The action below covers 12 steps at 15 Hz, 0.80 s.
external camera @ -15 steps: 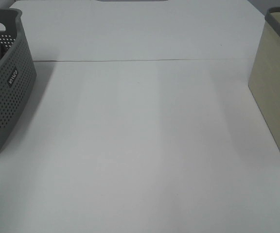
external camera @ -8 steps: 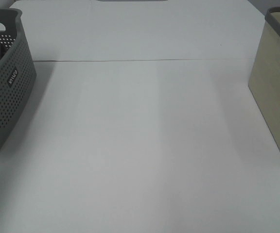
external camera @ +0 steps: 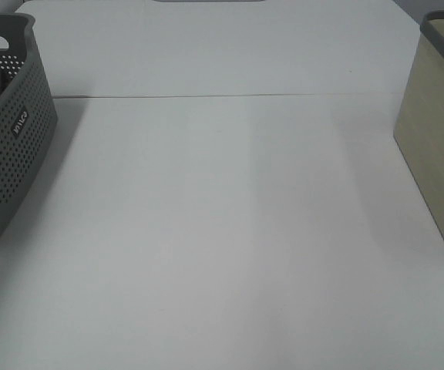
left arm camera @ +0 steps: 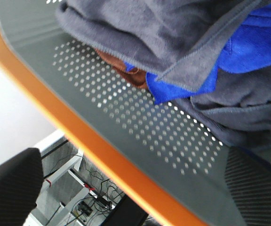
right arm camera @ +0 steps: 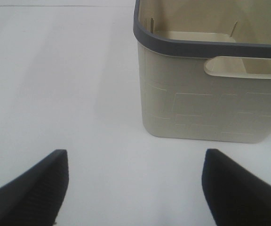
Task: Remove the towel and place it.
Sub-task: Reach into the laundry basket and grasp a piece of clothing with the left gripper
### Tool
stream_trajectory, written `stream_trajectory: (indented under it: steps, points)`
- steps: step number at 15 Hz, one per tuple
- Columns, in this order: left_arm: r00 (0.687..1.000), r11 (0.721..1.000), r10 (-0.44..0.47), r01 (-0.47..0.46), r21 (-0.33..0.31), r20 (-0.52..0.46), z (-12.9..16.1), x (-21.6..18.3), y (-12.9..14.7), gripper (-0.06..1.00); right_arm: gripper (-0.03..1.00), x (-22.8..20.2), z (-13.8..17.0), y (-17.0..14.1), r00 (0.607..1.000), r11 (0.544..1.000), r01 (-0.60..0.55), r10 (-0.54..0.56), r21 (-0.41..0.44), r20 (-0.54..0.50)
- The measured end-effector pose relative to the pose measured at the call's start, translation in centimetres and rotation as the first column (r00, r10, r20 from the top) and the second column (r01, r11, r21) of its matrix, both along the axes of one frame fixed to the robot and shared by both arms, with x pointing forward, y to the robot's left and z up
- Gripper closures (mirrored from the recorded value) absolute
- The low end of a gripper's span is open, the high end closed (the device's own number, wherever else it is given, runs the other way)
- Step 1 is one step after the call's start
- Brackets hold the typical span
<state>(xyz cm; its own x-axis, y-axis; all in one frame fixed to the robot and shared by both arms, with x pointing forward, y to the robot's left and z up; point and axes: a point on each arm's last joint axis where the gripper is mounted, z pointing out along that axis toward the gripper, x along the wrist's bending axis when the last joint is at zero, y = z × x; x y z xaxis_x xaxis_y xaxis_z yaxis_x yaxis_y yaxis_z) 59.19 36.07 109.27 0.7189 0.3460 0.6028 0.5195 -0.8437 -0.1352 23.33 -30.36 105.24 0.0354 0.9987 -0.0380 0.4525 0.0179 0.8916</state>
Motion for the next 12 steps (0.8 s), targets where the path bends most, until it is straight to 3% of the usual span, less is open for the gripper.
stream_trajectory:
  steps: [6,10,12]
  points:
    - [0.990,0.999,-0.053,0.052,-0.004,-0.134,-8.8,4.6,1.0,-0.05,0.20,0.0,0.0,0.0,1.000,1.000,0.000,0.000,0.000,0.000]
    - [0.981,0.999,-0.045,0.043,-0.018,-0.190,-12.5,5.5,2.9,-0.05,0.20,0.0,0.0,0.0,1.000,1.000,0.000,0.000,0.000,0.000]
    - [0.975,0.997,-0.071,0.066,-0.030,-0.208,-13.0,5.5,2.7,-0.05,0.20,0.0,0.0,0.0,1.000,1.000,0.000,0.000,0.000,0.000]
